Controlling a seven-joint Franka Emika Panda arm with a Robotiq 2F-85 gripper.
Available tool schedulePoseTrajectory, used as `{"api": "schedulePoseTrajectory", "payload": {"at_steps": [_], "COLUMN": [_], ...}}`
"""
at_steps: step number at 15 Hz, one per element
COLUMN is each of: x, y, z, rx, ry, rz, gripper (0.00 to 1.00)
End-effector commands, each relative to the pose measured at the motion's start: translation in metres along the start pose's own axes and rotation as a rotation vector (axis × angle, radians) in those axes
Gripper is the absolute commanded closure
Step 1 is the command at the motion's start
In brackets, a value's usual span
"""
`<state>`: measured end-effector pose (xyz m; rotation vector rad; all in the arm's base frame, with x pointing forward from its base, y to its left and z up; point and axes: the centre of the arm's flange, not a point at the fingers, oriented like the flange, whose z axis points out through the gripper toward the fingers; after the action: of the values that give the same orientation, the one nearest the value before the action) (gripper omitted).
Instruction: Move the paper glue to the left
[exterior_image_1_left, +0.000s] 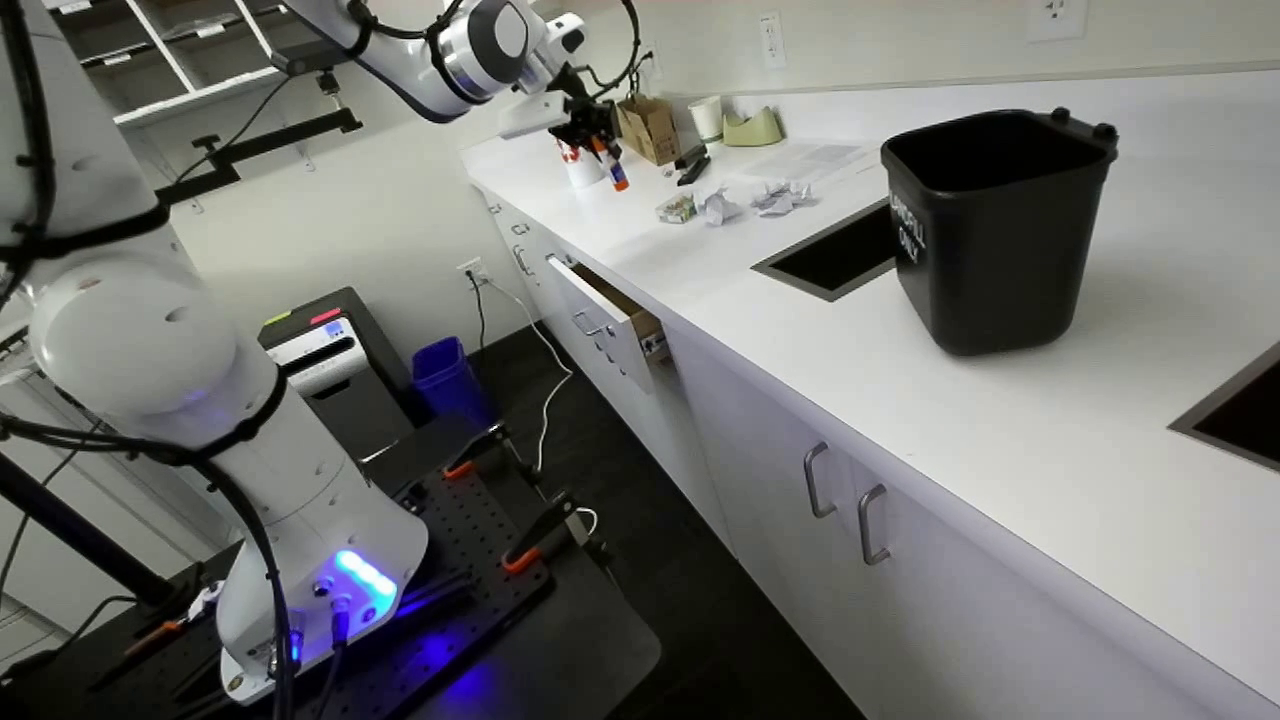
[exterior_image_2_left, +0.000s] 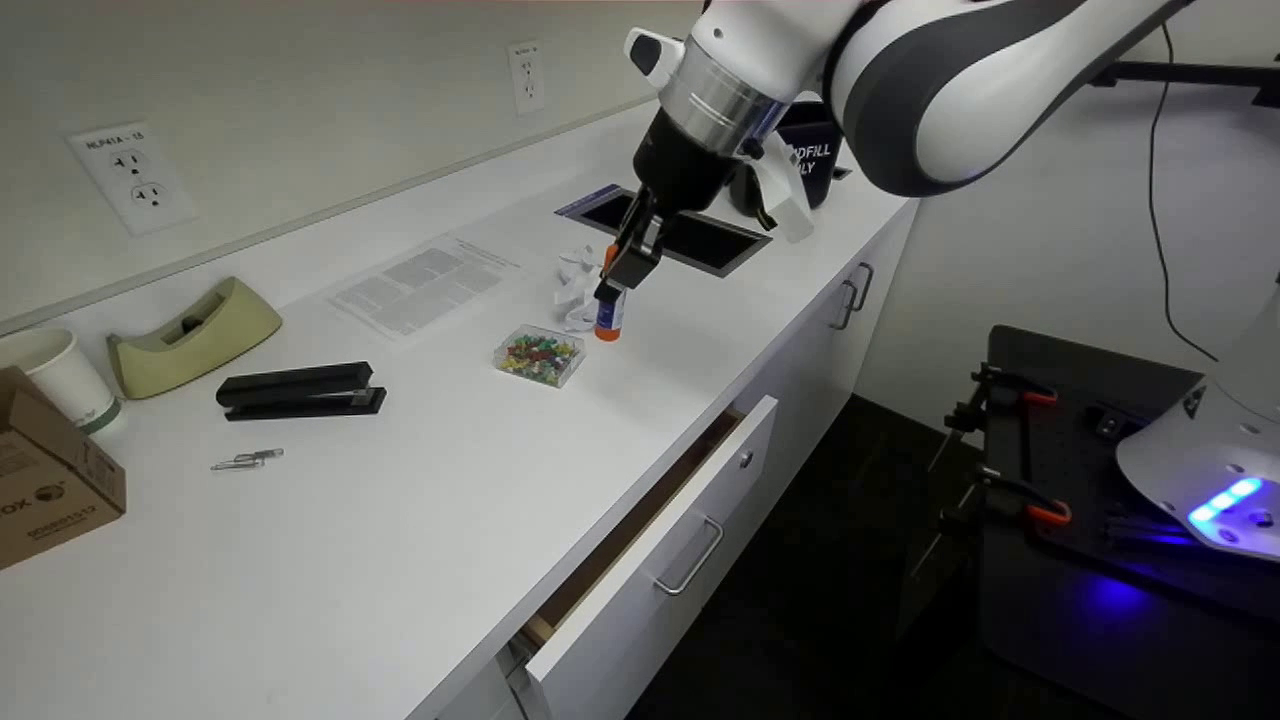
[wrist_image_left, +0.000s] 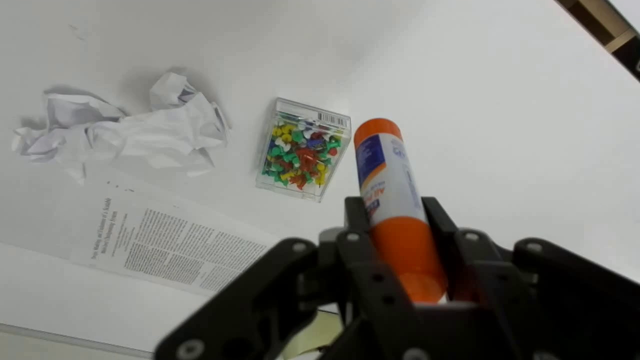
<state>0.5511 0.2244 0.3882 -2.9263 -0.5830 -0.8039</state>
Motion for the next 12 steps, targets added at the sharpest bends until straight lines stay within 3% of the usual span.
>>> {"api": "schedulePoseTrajectory", "payload": {"at_steps": [1,7,12], "x": [0.023,0.062,0.073], "y": [-0.024,-0.081,-0.090], "z": [0.014,0.043,0.084], "rx": [0.058,0.122,0.122], "ry": [0.018,0.029,-0.016], "rz": [-0.102,-0.311,-0.367], "gripper": [0.92,0.92,0.92]}}
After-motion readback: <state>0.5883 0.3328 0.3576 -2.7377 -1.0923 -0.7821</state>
